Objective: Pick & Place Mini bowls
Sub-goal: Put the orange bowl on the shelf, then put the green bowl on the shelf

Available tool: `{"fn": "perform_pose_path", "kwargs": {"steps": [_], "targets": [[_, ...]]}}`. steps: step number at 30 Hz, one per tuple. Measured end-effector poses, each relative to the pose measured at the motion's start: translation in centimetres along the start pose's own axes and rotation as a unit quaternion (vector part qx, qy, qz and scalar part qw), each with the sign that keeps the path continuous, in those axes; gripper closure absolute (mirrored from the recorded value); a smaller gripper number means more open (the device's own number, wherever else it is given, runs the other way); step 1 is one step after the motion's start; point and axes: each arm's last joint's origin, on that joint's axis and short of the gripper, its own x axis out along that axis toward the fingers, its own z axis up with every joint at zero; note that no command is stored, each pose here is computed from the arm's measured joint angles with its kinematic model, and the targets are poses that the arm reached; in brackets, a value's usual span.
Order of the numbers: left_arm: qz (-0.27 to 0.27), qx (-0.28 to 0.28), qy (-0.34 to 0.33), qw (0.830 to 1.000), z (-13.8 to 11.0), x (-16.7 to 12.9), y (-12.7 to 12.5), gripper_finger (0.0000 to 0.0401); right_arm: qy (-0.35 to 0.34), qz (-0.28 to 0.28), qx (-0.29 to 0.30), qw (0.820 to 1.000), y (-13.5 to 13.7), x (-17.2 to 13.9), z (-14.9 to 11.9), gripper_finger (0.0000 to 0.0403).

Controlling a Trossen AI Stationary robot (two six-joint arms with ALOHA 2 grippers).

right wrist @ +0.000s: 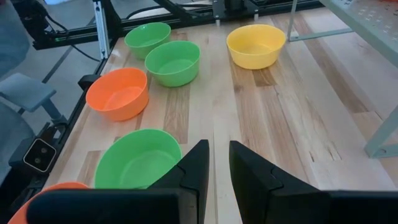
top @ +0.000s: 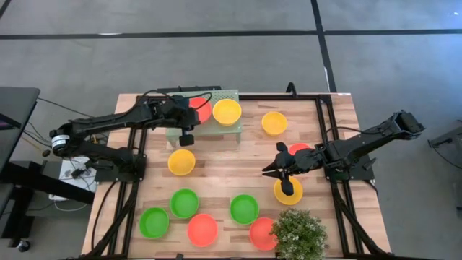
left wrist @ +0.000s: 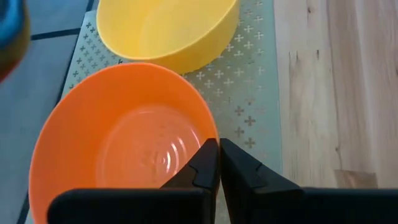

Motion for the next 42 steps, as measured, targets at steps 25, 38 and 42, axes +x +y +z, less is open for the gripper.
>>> {"fn": "perform_pose_path", "kwargs": {"steps": [25, 38, 42], "targets": [[0.068, 0.029, -0.066, 0.995, 1.4, -4.8, -2.8, 0.0265, 0.0, 0.0, 0.0, 1.0, 0.0, 0.0, 0.0, 0.0344], [-0.205, -0.11, 0.009, 0.973, -1.1, -10.0, -11.4, 0.0261, 0.0, -0.001, 0.0, 1.0, 0.0, 0.0, 0.0, 0.0344], [-0.22, -0.122, 0.067, 0.965, -2.0, -9.7, -13.5, 0.0261, 0.0, -0.001, 0.0, 1.0, 0.0, 0.0, 0.0, 0.0344]]}}
